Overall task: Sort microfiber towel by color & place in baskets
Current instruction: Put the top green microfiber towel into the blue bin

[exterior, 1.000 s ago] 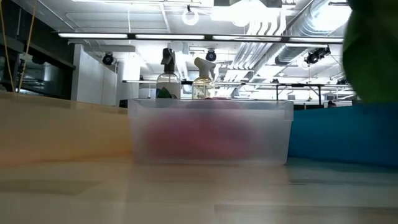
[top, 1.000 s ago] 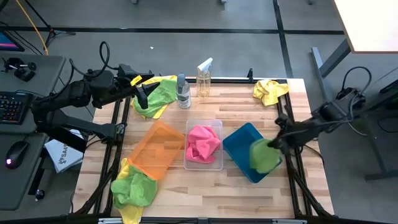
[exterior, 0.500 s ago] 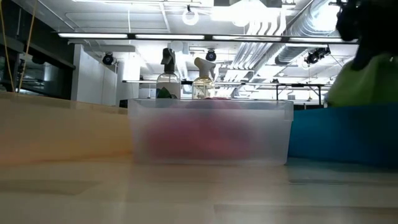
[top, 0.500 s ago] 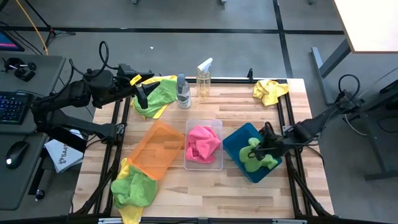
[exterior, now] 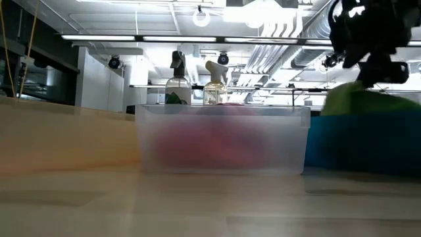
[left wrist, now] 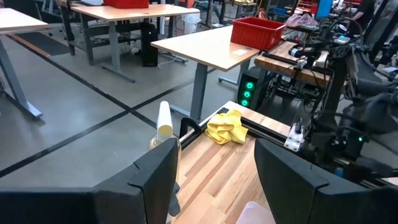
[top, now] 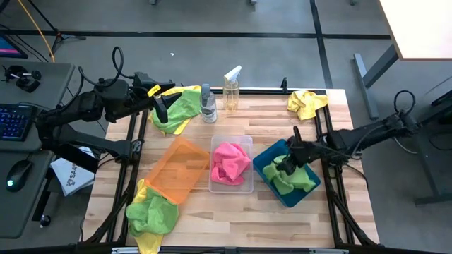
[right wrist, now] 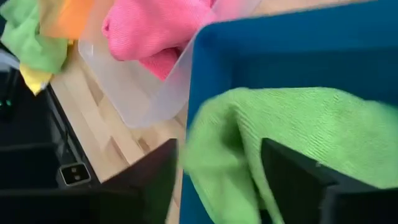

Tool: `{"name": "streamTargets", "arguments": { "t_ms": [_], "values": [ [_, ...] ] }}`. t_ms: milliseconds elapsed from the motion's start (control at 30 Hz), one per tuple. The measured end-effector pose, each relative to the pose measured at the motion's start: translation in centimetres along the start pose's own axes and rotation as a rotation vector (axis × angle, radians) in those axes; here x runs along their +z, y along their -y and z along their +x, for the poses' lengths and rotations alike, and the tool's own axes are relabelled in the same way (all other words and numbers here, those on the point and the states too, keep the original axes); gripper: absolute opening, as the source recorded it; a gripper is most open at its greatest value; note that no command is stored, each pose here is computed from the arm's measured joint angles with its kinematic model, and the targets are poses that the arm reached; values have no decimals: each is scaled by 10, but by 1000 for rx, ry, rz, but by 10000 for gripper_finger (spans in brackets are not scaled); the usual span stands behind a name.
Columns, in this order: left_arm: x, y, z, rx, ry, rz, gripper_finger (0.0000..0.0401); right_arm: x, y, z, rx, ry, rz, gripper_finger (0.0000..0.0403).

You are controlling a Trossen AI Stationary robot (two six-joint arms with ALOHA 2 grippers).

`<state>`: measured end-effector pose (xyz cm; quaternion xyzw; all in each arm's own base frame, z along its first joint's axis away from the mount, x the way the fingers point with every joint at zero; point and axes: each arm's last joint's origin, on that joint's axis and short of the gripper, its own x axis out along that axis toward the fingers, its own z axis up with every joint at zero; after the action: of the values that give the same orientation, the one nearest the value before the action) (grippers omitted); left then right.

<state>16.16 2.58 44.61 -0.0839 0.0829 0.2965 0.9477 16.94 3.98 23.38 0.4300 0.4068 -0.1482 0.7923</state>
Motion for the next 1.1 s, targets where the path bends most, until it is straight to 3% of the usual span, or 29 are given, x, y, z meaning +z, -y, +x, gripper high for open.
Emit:
{"name": "streamTargets", "arguments": {
  "t_ms": [100,200,267,333,500,633,867,1100],
  "values": [
    [0,0,0,0,-4,2,202,10,-1,-12,-42,-9,-43,280],
    [-3,0,2,14,-27,3,202,19,-3,-22,-78,19,-64,297],
    [-10,-2,7,94,-82,-40,202,25,-4,-27,-91,67,-67,300],
    [-24,-9,15,220,-199,-99,202,31,-6,-31,-98,114,-67,300],
    [-80,-36,39,525,-609,-77,202,42,-6,-34,-85,179,-61,300],
    [-128,-62,64,607,-792,-122,202,48,-4,-35,-88,207,-44,300],
    [-204,-109,81,727,-924,-327,202,53,0,-35,-96,220,-17,300],
    [-241,-124,74,829,-829,-504,202,53,0,-35,-94,221,-6,300]
  ]
}}
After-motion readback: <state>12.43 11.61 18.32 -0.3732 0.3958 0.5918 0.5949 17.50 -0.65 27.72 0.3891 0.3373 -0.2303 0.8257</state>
